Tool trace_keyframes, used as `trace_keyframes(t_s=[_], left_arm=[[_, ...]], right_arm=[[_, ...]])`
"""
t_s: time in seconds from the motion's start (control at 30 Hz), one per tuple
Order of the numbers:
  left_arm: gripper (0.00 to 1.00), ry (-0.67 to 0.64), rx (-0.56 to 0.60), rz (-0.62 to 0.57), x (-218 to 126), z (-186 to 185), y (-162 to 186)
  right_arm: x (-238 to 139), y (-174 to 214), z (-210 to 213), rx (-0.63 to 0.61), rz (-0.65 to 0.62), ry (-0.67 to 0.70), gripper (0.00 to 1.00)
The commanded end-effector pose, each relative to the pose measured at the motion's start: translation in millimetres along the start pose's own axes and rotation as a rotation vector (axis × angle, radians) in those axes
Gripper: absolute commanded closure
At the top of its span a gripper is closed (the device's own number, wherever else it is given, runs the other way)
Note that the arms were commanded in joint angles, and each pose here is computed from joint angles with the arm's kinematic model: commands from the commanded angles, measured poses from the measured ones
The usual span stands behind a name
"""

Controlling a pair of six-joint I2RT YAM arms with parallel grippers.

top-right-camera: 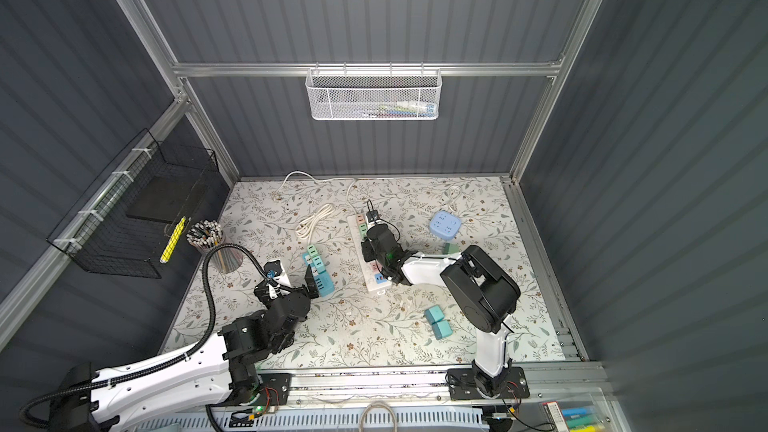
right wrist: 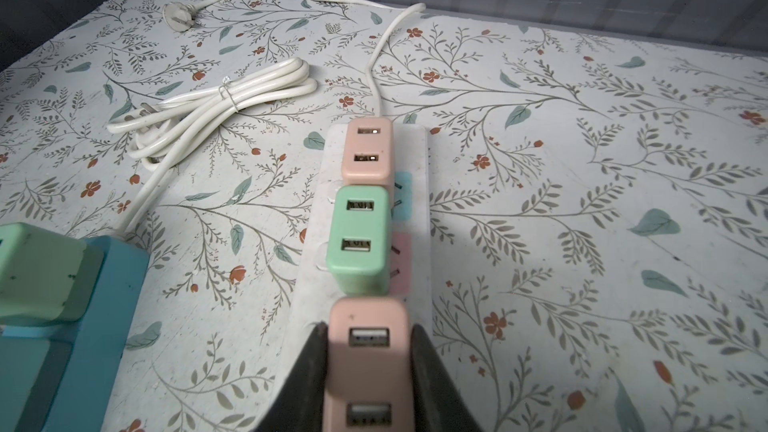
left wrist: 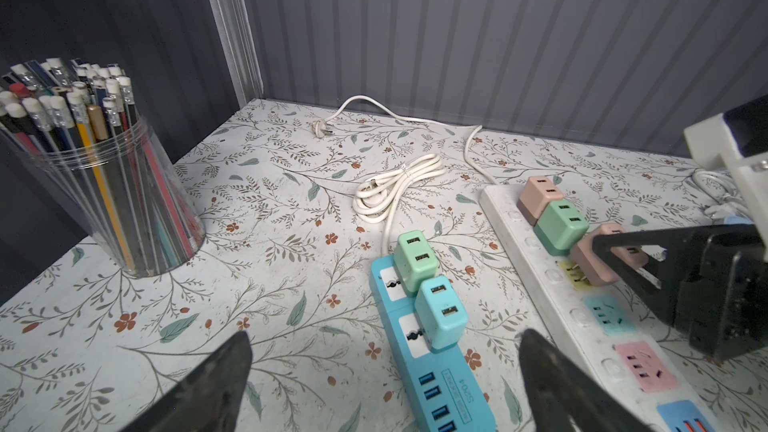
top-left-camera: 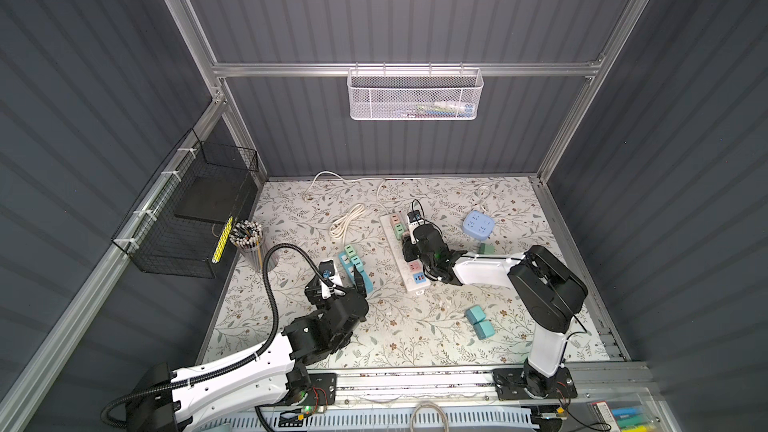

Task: Insert the plug
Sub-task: 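Carry the mauve charger with the right gripper beside the mint charger while the left withdraws, then press the mauve charger down into the socket with the right gripper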

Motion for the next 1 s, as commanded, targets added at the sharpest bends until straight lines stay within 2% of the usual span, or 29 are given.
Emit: trace_keyframes(t_s=[0.0, 0.3, 0.67, 0.97], left_arm=[[0.0, -0.006, -0.009, -0.013, 0, 0, -8], [0.0, -0.001, -0.016, -0.015, -1, 3, -10], [0.0, 0.0, -0.034, -0.008, -3, 9, -5], [0.0, -0.007, -0.028, -0.01, -4, 11, -6]], right_arm=[[0, 14, 1, -0.033, 0.063, 0.012, 0.75], [3, 22, 3, -0.016, 0.092, 0.023, 0.74], [8, 32, -1, -0.058, 0.14, 0.111, 0.75], [22, 52, -6, -0.103, 0.281, 0.187, 0.75]])
Point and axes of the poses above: each gripper's point midway between its finger pads, its own x axis out along the fingers, its own z axis along the line the jaws close on, y = z × x, the point moved 5 cm from there along -x, back along the fingers, and after that the axes turned 10 degrees about x, right-handed, at the moved point
